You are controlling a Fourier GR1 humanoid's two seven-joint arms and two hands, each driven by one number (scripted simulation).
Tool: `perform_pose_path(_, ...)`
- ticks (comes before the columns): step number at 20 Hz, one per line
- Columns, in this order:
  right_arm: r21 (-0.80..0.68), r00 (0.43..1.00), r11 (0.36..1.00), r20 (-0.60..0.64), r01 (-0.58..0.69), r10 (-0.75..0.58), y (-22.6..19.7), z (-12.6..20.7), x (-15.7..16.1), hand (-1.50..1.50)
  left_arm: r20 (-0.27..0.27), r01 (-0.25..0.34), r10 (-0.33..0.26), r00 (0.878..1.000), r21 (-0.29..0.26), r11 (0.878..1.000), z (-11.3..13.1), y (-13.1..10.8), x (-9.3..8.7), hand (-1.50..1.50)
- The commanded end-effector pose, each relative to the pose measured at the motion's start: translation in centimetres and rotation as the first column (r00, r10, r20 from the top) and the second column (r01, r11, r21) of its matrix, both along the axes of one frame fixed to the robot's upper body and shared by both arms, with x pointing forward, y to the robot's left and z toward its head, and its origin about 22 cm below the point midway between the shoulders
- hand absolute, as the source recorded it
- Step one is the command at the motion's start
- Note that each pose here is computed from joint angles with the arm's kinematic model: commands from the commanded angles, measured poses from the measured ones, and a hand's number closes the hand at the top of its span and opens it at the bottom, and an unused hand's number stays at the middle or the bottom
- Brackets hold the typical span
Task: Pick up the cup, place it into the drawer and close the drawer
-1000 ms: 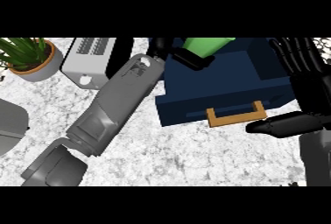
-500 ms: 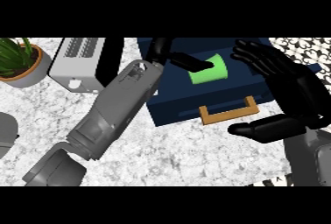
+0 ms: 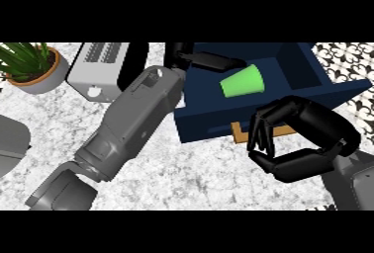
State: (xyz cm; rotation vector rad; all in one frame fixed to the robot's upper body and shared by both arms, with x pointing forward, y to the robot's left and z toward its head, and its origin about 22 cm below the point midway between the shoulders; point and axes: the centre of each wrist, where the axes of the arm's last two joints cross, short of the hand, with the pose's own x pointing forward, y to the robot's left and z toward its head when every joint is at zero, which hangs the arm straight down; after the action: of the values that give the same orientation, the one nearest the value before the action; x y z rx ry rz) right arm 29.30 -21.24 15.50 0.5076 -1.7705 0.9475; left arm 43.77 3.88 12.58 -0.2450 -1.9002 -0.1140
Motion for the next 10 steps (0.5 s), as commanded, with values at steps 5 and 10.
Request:
perform_pose_path(5,-0.378,0.990,0.919,0.127,0.110,-0.066,-0.4,-1.0,-2.3,-1.50,-0.008,-0.076,0.076,0.997,-0.058,0.995,-0.4,0.3,0.1,-1.50)
perform_pose_path(10,-0.474,0.975,0.853,0.105,0.220,-0.194,0.6,-6.9,-1.2,-1.50,-0.001,-0.043,0.043,0.999,-0.123,0.991,-0.6,0.7,0.1,-1.50)
